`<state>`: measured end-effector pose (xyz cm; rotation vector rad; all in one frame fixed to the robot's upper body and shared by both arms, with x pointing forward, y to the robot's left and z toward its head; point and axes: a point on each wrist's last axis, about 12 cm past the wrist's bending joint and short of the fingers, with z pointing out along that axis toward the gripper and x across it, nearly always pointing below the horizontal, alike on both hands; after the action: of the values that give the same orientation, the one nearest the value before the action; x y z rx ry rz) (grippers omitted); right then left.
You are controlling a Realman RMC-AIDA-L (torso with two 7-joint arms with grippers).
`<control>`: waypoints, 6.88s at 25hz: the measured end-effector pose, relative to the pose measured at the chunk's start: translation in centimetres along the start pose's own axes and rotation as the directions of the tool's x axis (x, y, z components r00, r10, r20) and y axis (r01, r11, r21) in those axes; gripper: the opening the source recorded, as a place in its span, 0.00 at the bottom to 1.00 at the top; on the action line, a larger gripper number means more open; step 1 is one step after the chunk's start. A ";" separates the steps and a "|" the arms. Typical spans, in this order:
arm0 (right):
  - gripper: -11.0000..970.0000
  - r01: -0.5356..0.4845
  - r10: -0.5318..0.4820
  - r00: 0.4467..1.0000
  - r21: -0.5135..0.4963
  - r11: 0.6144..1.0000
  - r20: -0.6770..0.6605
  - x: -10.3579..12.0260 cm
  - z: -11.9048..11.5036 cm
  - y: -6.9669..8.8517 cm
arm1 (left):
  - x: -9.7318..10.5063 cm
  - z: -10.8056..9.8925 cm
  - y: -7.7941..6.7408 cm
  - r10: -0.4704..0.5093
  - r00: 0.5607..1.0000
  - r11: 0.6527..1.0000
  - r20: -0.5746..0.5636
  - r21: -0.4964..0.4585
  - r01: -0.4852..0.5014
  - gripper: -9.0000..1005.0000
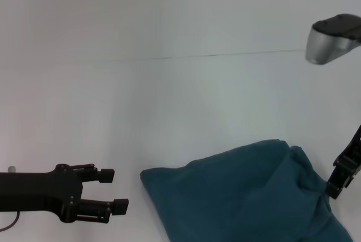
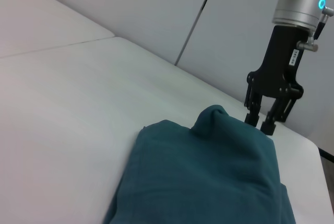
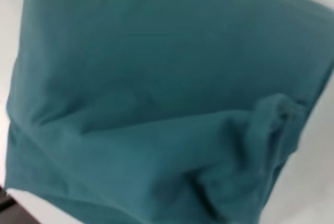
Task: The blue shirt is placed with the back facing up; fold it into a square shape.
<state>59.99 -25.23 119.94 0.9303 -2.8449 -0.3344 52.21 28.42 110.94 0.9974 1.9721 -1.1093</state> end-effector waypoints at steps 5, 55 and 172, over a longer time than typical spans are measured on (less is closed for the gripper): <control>0.44 -0.034 0.036 0.996 -0.028 0.999 0.078 0.5 -0.4 -0.7 | -0.2 0.1 0.2 0.006 1.000 1.000 0.000 -0.007 -0.006 0.90; 0.04 0.000 0.025 0.993 -0.221 0.975 0.112 5.2 2.9 -3.0 | -4.4 2.5 2.6 -0.348 0.927 0.933 -0.137 -0.145 0.329 0.90; 0.05 0.154 -0.138 0.987 -0.229 0.961 0.086 3.0 4.5 -0.1 | -6.2 8.5 6.3 -0.576 0.817 0.773 -0.024 -0.342 0.534 0.07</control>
<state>56.75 -26.36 115.72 1.0990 -2.7226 -0.7159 62.10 21.31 109.91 0.3065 2.5476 -0.9768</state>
